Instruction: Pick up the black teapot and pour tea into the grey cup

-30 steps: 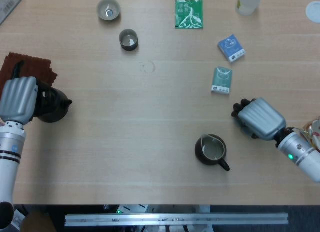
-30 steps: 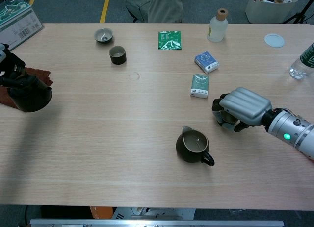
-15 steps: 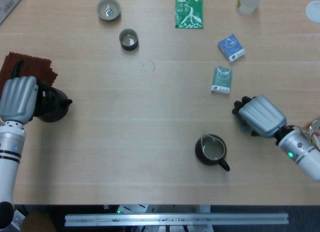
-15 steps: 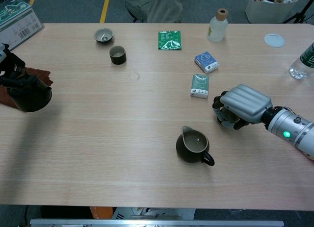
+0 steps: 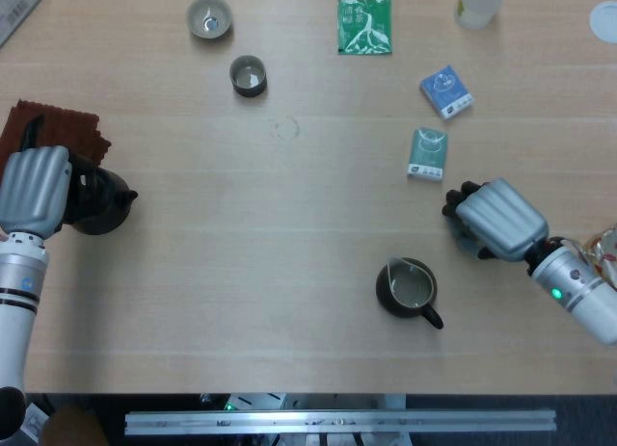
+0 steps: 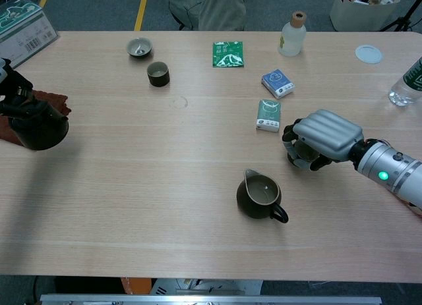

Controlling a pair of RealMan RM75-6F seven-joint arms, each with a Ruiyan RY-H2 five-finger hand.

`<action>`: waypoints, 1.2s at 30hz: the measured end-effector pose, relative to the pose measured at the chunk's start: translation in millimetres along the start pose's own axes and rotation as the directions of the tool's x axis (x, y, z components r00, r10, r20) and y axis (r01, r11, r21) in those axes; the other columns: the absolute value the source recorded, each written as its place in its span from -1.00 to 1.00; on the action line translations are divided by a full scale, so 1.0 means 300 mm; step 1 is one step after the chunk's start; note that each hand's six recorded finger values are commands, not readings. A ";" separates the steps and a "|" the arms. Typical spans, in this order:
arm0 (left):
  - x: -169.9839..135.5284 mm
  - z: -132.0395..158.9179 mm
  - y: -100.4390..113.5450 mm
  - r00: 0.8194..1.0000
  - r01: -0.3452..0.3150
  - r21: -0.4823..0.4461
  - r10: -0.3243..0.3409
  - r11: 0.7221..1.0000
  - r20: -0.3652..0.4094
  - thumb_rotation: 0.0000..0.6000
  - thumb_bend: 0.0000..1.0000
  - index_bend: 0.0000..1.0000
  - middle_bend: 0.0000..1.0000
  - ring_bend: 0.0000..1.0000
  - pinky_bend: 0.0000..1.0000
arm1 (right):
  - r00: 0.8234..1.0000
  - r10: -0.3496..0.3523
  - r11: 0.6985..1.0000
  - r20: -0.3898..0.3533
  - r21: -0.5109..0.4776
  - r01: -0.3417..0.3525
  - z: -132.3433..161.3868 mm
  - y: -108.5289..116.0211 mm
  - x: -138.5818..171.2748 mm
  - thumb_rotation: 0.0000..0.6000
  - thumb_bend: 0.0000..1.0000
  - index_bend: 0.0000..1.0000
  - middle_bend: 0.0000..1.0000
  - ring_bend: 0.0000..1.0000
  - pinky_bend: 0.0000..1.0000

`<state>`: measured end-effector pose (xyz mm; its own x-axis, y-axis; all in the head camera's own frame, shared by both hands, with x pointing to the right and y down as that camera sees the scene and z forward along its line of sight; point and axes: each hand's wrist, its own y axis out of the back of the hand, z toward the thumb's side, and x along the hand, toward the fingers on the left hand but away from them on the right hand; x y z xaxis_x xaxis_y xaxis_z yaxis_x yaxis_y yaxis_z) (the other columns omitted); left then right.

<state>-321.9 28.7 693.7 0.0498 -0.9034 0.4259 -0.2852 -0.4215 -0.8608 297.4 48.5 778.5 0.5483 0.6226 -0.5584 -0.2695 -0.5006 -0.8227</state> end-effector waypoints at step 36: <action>-0.026 0.022 0.067 0.999 -0.035 0.027 0.035 0.999 0.014 0.80 -0.28 0.79 0.97 0.55 -1.00 | 0.982 -0.033 0.999 -0.185 -0.035 0.027 0.370 0.333 -0.321 1.00 -0.37 0.19 -0.08 -0.13 0.32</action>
<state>-321.9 26.7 671.2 0.0530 -0.9185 0.3919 -0.2609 -0.3916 -0.8824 129.8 5.4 738.1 0.6936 0.5171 -0.5016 -0.2264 -0.5045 -0.8332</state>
